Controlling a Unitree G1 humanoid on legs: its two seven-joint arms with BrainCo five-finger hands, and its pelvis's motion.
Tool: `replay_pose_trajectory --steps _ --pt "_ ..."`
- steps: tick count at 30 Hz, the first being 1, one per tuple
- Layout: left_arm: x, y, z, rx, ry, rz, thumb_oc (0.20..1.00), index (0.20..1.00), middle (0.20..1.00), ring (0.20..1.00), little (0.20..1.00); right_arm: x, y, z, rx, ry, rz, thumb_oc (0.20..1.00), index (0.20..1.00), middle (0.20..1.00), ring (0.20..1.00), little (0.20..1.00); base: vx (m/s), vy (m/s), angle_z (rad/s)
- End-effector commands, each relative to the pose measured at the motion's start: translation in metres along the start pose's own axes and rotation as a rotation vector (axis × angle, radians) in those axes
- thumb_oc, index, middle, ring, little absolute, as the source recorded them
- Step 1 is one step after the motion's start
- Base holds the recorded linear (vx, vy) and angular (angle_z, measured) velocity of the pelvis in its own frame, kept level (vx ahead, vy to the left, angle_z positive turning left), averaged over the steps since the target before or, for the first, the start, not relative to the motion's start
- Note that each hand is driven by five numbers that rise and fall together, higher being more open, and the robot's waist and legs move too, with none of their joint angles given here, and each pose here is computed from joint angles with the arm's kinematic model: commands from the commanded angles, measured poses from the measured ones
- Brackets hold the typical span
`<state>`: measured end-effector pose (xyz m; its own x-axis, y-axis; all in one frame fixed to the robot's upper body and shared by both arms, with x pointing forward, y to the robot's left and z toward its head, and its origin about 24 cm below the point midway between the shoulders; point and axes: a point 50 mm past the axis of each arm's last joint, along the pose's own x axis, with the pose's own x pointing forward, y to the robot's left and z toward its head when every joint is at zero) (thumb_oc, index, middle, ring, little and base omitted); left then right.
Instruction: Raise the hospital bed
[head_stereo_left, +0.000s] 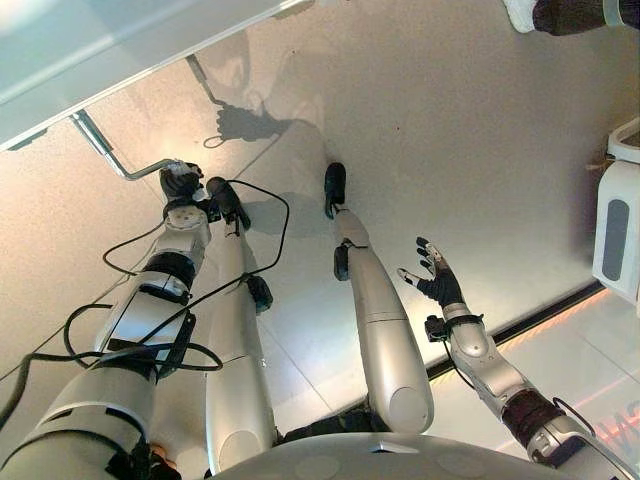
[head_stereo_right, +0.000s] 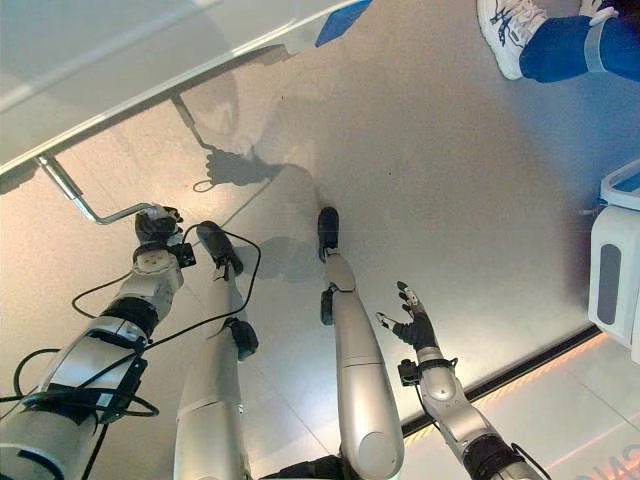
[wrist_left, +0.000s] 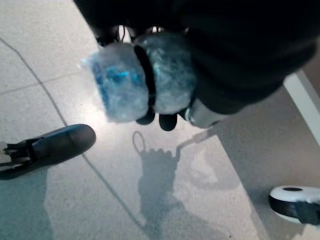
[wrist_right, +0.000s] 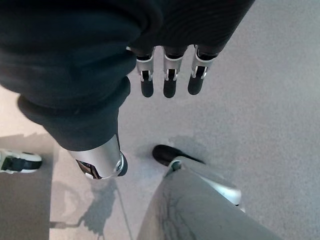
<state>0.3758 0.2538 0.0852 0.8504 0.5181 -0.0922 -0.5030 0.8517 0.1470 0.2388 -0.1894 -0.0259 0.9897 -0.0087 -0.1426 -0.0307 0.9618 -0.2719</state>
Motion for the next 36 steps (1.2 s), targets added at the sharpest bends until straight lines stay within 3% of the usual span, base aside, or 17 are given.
replay_pose_trajectory --steps 1,13,20,36 --pt "-0.007 -0.043 0.082 0.038 -0.331 -0.175 0.2 0.2 0.2 0.2 0.2 -0.01 -0.018 -0.008 -0.074 0.017 -0.005 1.0 1.0 1.0 1.0 1.0 0.0 -0.011 -0.04" --pt "-0.028 -0.066 0.071 -0.062 -0.351 -0.291 0.2 0.2 0.2 0.2 0.2 -0.013 -0.024 -0.022 -0.098 0.086 -0.03 1.0 1.0 1.0 1.0 1.0 -0.01 -0.025 -0.03" --pt "-0.052 -0.072 0.041 -0.16 -0.323 -0.391 0.2 0.2 0.2 0.2 0.2 -0.017 -0.03 -0.035 -0.099 0.16 -0.072 1.0 1.0 1.0 1.0 1.0 0.0 0.0 0.02" --pt "-0.087 -0.05 0.009 -0.27 -0.309 -0.486 0.2 0.2 0.2 0.2 0.2 -0.021 -0.033 -0.051 -0.098 0.264 -0.112 1.0 1.0 1.0 1.0 1.0 -0.01 0.022 0.13"
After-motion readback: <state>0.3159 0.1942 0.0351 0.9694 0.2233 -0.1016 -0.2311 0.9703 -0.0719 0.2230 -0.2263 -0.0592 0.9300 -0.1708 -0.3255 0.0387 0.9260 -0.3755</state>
